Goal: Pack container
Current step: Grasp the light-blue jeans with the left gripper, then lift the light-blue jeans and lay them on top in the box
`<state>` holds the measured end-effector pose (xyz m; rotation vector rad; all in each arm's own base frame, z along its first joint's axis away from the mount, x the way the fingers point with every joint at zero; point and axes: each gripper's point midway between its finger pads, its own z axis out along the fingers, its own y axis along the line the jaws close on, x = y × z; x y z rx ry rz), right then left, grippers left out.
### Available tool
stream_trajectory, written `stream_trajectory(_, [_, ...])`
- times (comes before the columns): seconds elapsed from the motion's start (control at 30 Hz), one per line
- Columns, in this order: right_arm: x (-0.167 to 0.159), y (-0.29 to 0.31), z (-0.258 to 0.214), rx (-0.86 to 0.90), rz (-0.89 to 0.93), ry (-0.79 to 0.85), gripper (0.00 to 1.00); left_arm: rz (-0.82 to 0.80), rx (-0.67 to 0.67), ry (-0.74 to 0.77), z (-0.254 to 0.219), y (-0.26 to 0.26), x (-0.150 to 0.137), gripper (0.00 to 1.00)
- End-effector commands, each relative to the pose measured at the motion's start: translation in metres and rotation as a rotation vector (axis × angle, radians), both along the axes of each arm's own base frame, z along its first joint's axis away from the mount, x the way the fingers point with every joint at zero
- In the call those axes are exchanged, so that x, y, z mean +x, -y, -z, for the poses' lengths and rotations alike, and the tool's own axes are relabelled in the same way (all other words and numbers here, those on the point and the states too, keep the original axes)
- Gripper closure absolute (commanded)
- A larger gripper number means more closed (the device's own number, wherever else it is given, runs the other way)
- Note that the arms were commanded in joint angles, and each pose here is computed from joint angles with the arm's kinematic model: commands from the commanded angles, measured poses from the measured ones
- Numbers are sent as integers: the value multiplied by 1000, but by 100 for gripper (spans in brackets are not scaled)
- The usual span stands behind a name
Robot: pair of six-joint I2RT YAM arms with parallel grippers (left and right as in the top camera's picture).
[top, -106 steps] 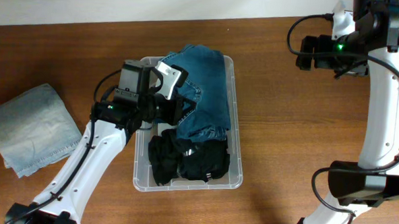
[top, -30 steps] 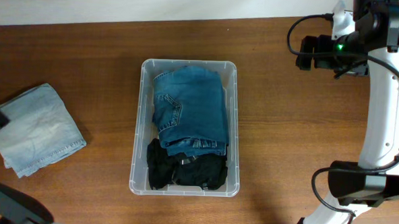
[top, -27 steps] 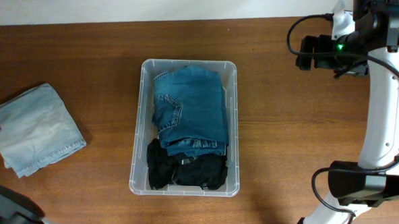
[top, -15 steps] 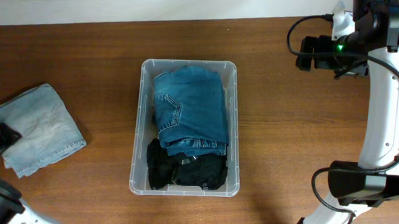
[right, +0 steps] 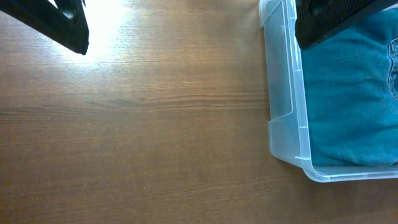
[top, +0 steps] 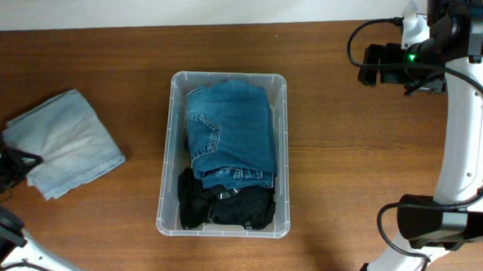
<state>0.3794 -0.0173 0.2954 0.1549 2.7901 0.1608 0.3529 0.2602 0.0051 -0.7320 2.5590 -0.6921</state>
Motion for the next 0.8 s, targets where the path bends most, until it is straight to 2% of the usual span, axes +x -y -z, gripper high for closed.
stream_trajectory(0.0, [-2,1,-5,-5,8,12,1,62,-102,-11,18,37,6,99])
stream_trajectory(0.13, [-2,1,-5,-5,8,12,1,82,-160,70,2,51,20,99])
stream_trajectory(0.3, [-2,1,-5,-5,8,12,1,111,-173,220,-53,62,38,99])
stream_trajectory(0.57, [-2,1,-5,-5,8,12,1,227,-7,464,-191,104,53,99])
stream_trajectory(0.77, [-2,2,-5,-5,9,13,1,397,166,671,-293,176,43,99])
